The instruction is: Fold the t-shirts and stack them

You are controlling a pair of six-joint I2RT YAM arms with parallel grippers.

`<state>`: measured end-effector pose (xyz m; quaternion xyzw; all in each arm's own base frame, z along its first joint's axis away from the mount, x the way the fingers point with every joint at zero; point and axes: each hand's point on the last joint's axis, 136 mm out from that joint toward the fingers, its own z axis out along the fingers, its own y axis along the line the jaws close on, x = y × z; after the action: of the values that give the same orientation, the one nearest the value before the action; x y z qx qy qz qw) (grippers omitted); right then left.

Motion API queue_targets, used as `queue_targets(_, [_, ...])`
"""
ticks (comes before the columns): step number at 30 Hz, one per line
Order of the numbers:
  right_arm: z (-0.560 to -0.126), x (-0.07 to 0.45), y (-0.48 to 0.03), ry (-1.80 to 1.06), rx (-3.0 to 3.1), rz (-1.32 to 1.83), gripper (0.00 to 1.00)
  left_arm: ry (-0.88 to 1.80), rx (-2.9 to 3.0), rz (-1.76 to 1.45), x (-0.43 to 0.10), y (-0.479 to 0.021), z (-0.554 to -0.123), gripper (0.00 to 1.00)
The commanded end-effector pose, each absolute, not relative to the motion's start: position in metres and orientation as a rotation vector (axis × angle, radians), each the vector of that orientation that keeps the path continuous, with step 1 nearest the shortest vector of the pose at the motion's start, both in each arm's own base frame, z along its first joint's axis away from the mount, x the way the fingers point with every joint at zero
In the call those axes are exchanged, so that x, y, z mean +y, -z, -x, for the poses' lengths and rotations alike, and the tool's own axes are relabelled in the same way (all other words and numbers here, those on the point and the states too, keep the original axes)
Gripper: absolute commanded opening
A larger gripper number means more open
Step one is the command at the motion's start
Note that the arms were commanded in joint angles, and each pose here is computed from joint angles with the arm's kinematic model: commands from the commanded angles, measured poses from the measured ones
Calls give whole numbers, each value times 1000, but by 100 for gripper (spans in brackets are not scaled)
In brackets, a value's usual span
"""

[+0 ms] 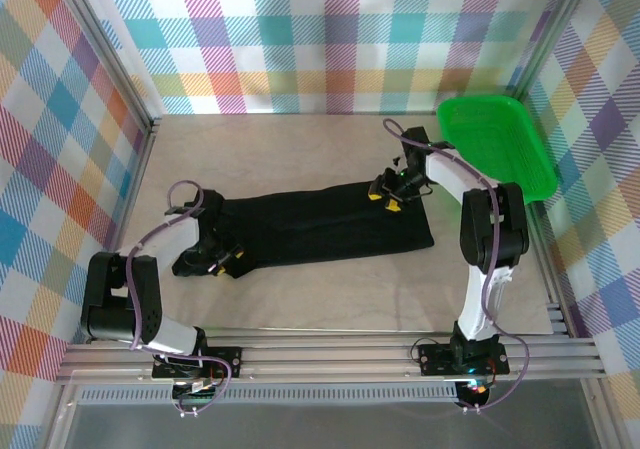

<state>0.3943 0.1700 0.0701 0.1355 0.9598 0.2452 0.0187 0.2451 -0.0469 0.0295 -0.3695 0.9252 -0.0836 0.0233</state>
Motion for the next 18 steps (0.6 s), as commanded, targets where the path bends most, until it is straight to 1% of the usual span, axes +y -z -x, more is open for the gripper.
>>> queue_targets(1, [-392, 156, -60, -663, 3030, -479, 49, 316, 2867, 1124, -51, -36, -233, 39])
queue_targets(3, [-390, 150, -50, -619, 3052, -505, 48, 311, 2891, 1119, -51, -35, -220, 31])
queue_targets(5, [-388, 145, -42, -577, 3069, -521, 48, 288, 2931, 1129, -50, -30, -205, 27])
queue_targets(9, [-384, 137, -28, -499, 3109, -546, 47, 245, 2981, 1155, -47, -21, -178, 25])
queue_targets(11, [-383, 134, -25, -478, 3118, -556, 47, 256, 2988, 1158, -48, -21, -173, 26])
queue_targets(13, [-382, 133, -22, -463, 3125, -561, 47, 257, 2990, 1151, -48, -26, -170, 30])
queue_targets(15, [-382, 132, -21, -457, 3127, -560, 47, 240, 2972, 1159, -45, -34, -170, 29])
queue_targets(16, [-382, 132, -21, -456, 3130, -560, 47, 195, 2964, 1171, -41, -38, -170, 24])
queue_targets(17, [-383, 132, -21, -457, 3130, -557, 46, 138, 2940, 1186, -34, -46, -172, 17])
queue_targets(18, [-383, 133, -22, -466, 3127, -552, 46, 123, 2900, 1186, -30, -55, -178, 12])
